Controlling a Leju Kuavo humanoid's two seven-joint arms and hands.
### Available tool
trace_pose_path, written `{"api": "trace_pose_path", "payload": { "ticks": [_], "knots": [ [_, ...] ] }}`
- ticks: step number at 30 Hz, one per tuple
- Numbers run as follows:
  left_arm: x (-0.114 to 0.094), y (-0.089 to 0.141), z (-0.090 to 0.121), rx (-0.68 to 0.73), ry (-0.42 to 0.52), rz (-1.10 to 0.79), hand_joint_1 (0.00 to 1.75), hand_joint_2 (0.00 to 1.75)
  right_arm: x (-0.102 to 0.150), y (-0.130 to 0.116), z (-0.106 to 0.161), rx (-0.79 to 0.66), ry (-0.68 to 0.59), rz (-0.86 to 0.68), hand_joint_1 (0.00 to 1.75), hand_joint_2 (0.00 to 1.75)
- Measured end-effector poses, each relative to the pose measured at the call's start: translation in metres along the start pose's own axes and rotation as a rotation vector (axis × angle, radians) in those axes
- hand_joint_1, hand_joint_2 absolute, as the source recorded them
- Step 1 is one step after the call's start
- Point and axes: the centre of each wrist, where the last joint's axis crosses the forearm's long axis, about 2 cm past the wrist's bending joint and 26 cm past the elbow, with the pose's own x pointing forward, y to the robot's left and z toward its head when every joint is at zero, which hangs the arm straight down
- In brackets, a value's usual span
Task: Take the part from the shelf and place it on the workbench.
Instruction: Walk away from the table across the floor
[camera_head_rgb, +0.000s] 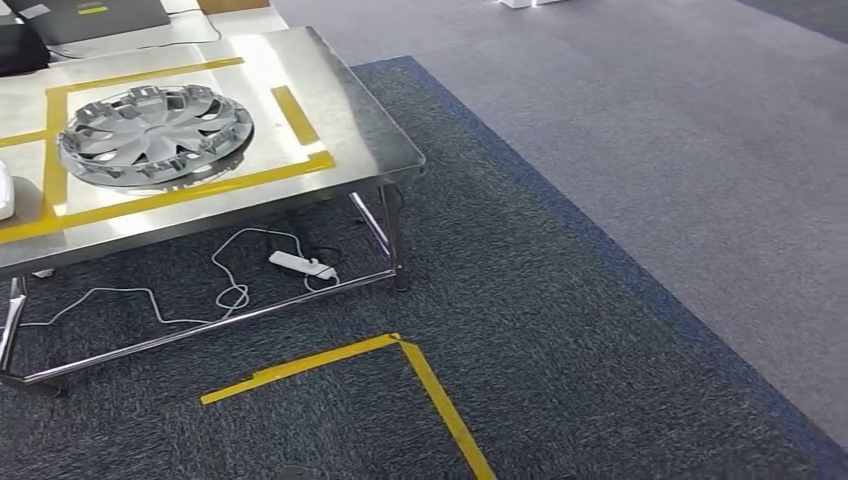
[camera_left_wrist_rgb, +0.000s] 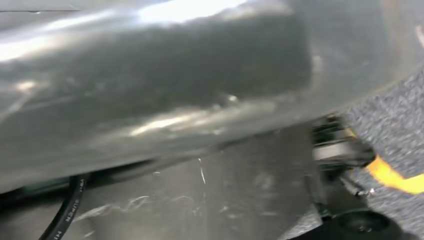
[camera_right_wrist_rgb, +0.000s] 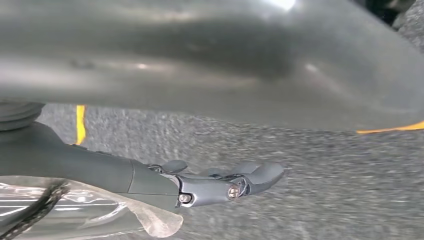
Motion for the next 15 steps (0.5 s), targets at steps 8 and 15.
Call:
{"api": "trace_pose_path", "payload": {
  "ticks": [8, 15],
  "knots": [
    [-0.0006, 0.0004, -0.0002, -0.034, -0.001, -0.055, 0.00, 0.00, -0.0018, -0.0004, 0.0005, -0.011, 0.009, 0.002, 0.00, 0.00],
    [-0.0042, 0.0044, -0.0005, -0.010, -0.006, -0.076, 0.00, 0.00, -0.0004, 0.0007, 0.0004, -0.039, 0.007, -0.007, 0.00, 0.00]
  ]
}}
